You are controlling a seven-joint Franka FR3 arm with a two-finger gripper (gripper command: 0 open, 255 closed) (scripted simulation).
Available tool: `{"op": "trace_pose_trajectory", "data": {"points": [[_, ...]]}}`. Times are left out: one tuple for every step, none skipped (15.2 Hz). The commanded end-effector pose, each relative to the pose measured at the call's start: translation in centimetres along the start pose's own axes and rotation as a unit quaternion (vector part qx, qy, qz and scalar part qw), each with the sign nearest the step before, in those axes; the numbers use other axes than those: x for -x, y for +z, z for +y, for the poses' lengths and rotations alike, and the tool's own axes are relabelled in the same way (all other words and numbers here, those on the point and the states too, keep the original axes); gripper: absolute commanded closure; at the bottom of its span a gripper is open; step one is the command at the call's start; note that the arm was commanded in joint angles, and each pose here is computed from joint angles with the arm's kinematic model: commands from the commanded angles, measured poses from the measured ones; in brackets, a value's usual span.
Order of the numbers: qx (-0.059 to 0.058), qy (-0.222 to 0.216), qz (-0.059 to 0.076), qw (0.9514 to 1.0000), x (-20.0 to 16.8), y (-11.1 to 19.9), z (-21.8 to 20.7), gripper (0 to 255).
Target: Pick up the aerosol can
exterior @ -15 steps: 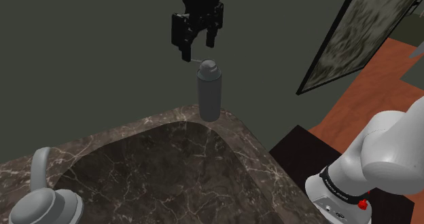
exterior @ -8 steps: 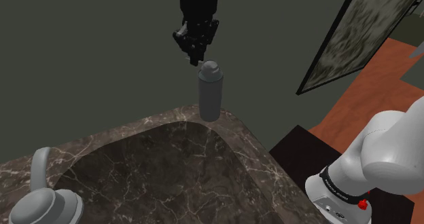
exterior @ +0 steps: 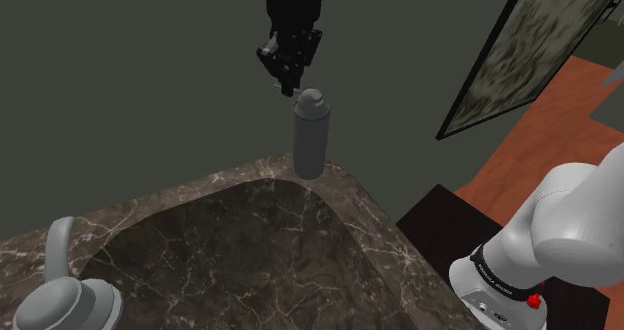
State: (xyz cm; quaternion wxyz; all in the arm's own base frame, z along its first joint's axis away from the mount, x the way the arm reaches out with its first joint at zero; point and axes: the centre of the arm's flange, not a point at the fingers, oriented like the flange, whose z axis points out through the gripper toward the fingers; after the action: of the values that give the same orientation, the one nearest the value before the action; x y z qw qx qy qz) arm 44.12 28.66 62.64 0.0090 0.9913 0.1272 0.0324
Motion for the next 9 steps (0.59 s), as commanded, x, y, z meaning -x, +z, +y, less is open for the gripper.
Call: {"op": "trace_pose_trajectory", "data": {"points": [[-0.002,-0.001,-0.007,1.0000,-0.7,0.6,0.0,255],[-0.002,-0.001,-0.007,1.0000,-0.7,0.0,0.0,255],[-0.002,-0.001,-0.007,1.0000,-0.8,-0.5,0.1,255],[-0.002,-0.001,-0.007,1.0000,-0.8,-1.0,0.1,255],[-0.002,-0.001,-0.007,1.0000,-0.8,-1.5,0.1,255],[-0.002,-0.001,-0.007,1.0000,-0.9,-2.1,0.1,255],[-0.002,-0.001,-0.007,1.0000,-0.9,-2.6,0.1,255],[-0.002,-0.001,-0.007,1.0000,-0.9,-3.1,0.1,255],[-0.002,-0.001,-0.007,1.0000,-1.0,-3.7,0.1,255]]}}
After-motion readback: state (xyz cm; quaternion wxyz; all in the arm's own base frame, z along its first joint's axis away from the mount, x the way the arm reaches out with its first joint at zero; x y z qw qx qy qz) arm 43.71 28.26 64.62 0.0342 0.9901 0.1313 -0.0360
